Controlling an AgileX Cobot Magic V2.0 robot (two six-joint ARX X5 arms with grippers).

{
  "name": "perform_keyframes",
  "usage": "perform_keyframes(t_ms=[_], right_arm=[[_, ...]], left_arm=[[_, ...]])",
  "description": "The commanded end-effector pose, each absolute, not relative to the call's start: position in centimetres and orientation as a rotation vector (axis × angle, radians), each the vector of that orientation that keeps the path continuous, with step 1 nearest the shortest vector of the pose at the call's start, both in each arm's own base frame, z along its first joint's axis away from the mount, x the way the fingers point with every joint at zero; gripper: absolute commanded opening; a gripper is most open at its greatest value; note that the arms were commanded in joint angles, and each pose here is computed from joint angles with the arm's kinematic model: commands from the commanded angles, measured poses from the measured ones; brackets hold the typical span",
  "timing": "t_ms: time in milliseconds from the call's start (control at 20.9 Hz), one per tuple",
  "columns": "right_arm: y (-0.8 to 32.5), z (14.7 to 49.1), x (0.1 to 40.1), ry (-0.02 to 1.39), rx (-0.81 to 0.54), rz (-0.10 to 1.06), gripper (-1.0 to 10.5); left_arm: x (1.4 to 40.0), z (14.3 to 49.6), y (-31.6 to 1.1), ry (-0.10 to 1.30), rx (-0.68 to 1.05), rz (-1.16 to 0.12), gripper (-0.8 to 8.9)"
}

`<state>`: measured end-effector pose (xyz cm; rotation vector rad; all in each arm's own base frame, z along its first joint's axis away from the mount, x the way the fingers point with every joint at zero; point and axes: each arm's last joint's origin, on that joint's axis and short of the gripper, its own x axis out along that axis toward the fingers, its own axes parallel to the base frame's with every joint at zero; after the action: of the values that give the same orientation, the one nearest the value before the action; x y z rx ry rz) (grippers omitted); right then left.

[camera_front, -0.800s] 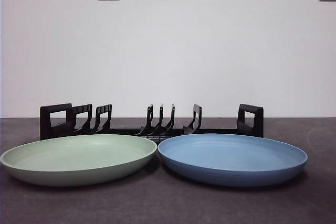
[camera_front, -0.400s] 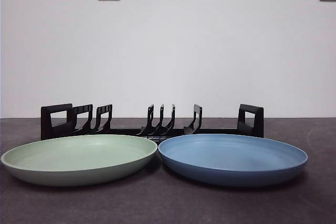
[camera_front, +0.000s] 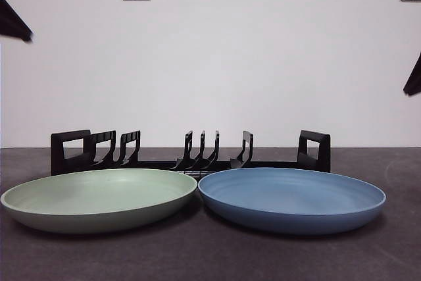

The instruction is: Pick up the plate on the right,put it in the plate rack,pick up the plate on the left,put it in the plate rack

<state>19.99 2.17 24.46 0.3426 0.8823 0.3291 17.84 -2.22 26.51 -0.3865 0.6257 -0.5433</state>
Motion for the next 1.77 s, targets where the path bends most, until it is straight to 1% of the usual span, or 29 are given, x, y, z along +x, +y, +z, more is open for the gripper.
perform_keyframes(t_ms=[48,95,191,286,334,430,477,573,764,907,1050,1146,1194,1241,1337,1480,1576,1671,1767], right_arm=[[2.3,24.1,21.3,0.967,0.263,0.372,0.0],[2.3,23.9,21.8,0.986,0.260,0.391,0.0],[2.4,23.5,22.3,1.001,0.261,0.392,0.2],[2.4,23.2,22.6,1.012,0.261,0.393,1.8],[2.4,23.0,22.7,1.015,0.262,0.392,2.4],[2.5,22.8,22.9,1.026,0.264,0.391,2.5],[2.6,22.5,23.1,1.028,0.261,0.396,2.5],[3.3,21.9,23.8,1.034,0.249,0.418,2.5],[5.2,19.4,25.4,1.099,0.223,0.460,2.5],[6.0,17.3,26.2,1.159,0.170,0.411,2.1],[6.4,15.8,26.8,1.200,0.169,0.410,2.1],[6.4,15.1,27.0,1.223,0.185,0.397,2.1],[6.4,14.8,27.1,1.234,0.187,0.393,1.5],[6.4,14.7,27.1,1.238,0.187,0.392,0.8],[6.4,14.7,27.1,1.236,0.187,0.393,-0.1],[6.4,15.0,27.0,1.231,0.205,0.379,-0.2],[6.3,15.7,26.8,1.224,0.235,0.357,-0.2],[6.2,17.2,26.3,1.183,0.252,0.355,-0.2],[6.1,19.3,25.7,1.131,0.280,0.353,-0.2]], left_arm=[[19.0,26.1,-2.6,0.697,-0.364,-0.619,-0.05],[19.4,25.9,-2.9,0.715,-0.359,-0.637,-0.05],[19.8,25.6,-3.3,0.733,-0.345,-0.655,-0.04],[19.9,25.6,-3.8,0.730,-0.333,-0.680,0.05],[20.0,25.7,-4.1,0.710,-0.323,-0.697,0.59],[20.2,26.2,-4.7,0.658,-0.302,-0.721,3.50],[20.3,26.4,-5.1,0.635,-0.299,-0.737,3.81],[20.3,26.9,-6.1,0.606,-0.280,-0.765,3.80],[19.8,28.4,-8.2,0.581,-0.151,-0.721,3.76],[19.2,29.7,-9.4,0.581,-0.041,-0.686,3.76],[18.6,30.5,-10.3,0.577,0.052,-0.656,3.75],[18.4,30.5,-10.7,0.575,0.071,-0.661,3.75],[18.3,30.5,-10.9,0.575,0.074,-0.670,3.75],[18.2,30.5,-11.0,0.576,0.077,-0.674,3.75],[18.1,30.5,-11.1,0.578,0.079,-0.681,3.75],[18.0,30.4,-11.4,0.574,0.110,-0.708,3.75],[17.5,30.4,-12.1,0.538,0.225,-0.783,3.75],[16.6,30.2,-13.1,0.523,0.326,-0.857,3.75],[15.7,29.9,-14.0,0.502,0.453,-0.885,3.75]])
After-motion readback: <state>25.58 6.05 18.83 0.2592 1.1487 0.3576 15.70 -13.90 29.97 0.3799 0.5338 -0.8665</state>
